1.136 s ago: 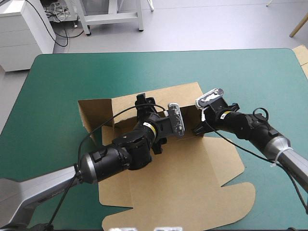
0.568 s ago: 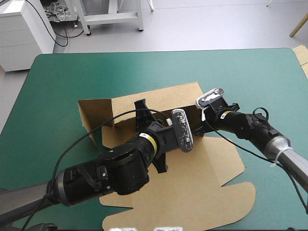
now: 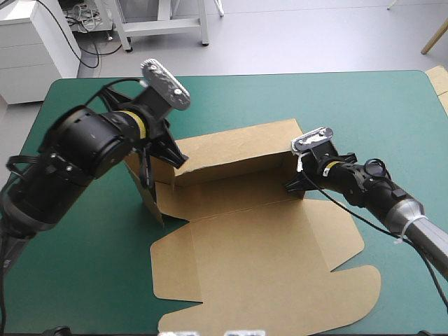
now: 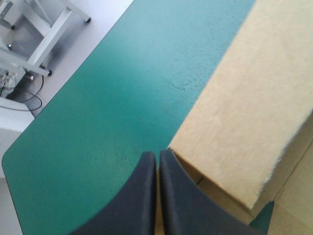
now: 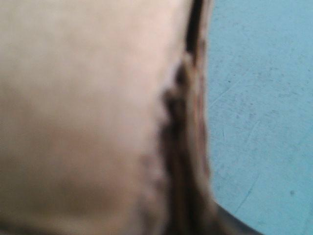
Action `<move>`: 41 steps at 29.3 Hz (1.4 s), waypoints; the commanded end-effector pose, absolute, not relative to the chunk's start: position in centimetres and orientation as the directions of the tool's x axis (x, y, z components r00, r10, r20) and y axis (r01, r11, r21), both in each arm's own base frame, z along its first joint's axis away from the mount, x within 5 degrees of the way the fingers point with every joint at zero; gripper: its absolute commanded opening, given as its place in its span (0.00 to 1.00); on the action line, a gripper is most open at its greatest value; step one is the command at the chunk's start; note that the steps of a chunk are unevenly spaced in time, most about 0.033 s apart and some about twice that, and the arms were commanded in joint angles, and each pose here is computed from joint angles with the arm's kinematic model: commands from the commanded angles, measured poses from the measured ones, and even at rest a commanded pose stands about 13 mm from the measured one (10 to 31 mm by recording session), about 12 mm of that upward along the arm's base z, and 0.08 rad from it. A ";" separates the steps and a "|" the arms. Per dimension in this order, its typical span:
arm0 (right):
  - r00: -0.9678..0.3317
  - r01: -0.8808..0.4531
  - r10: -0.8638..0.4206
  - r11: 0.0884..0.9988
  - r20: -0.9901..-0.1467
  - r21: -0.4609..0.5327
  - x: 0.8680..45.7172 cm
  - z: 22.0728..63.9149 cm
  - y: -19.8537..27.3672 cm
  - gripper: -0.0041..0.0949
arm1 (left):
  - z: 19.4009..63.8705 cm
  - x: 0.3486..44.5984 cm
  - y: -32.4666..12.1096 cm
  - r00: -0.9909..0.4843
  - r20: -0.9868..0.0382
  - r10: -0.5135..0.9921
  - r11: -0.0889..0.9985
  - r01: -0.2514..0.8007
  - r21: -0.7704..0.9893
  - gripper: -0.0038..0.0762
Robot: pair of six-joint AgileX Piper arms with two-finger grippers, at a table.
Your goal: Fold the box
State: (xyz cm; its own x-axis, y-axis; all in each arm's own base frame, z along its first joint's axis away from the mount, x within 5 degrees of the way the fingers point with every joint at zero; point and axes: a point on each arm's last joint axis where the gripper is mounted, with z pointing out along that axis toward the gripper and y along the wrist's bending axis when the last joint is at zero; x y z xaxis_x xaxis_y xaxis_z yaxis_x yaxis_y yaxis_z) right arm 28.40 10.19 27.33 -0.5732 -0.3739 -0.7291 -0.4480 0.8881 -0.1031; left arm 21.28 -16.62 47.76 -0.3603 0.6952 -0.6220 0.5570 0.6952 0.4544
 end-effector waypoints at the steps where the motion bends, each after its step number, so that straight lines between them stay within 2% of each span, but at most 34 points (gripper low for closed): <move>1: -0.513 -0.399 -0.388 0.898 -0.766 -0.187 27.9 29.9 9.2 0.03 | 50.4 20.3 -12.6 -0.399 -0.703 0.589 0.793 0.452 0.408 0.05; 8: -0.554 -0.370 -0.407 0.902 -0.726 -0.224 26.6 30.7 8.2 0.03 | 51.2 20.0 -10.2 -0.425 -0.729 0.537 0.837 0.377 0.397 0.05; 17: -0.641 -0.352 -0.383 0.917 -0.665 -0.188 25.2 30.9 7.6 0.03 | 50.7 21.0 -8.4 -0.479 -0.718 0.505 0.862 0.306 0.403 0.04; 21: -0.707 -0.336 -0.353 0.930 -0.612 -0.149 24.6 30.9 7.5 0.03 | 50.2 21.6 -7.1 -0.523 -0.709 0.472 0.881 0.257 0.397 0.04; 25: -0.732 -0.336 -0.332 0.936 -0.595 -0.109 24.5 31.2 7.7 0.02 | 50.0 21.8 -6.6 -0.550 -0.715 0.432 0.902 0.251 0.352 0.04; 29: -0.763 -0.318 -0.315 0.943 -0.565 -0.097 25.4 31.0 7.7 0.02 | 50.1 21.9 -6.5 -0.538 -0.725 0.429 0.903 0.249 0.350 0.04; 31: -0.784 -0.298 -0.278 0.953 -0.555 -0.056 26.3 30.7 7.5 0.02 | 50.1 21.9 -6.7 -0.537 -0.729 0.426 0.905 0.256 0.340 0.04; 35: -0.798 -0.323 -0.288 0.946 -0.530 -0.027 28.4 30.1 7.1 0.02 | 50.1 21.9 -6.7 -0.537 -0.729 0.426 0.905 0.256 0.340 0.04; 41: -0.796 -0.335 -0.336 0.937 -0.504 -0.097 32.0 30.8 7.0 0.02 | 50.0 21.9 -6.7 -0.536 -0.730 0.424 0.906 0.259 0.336 0.04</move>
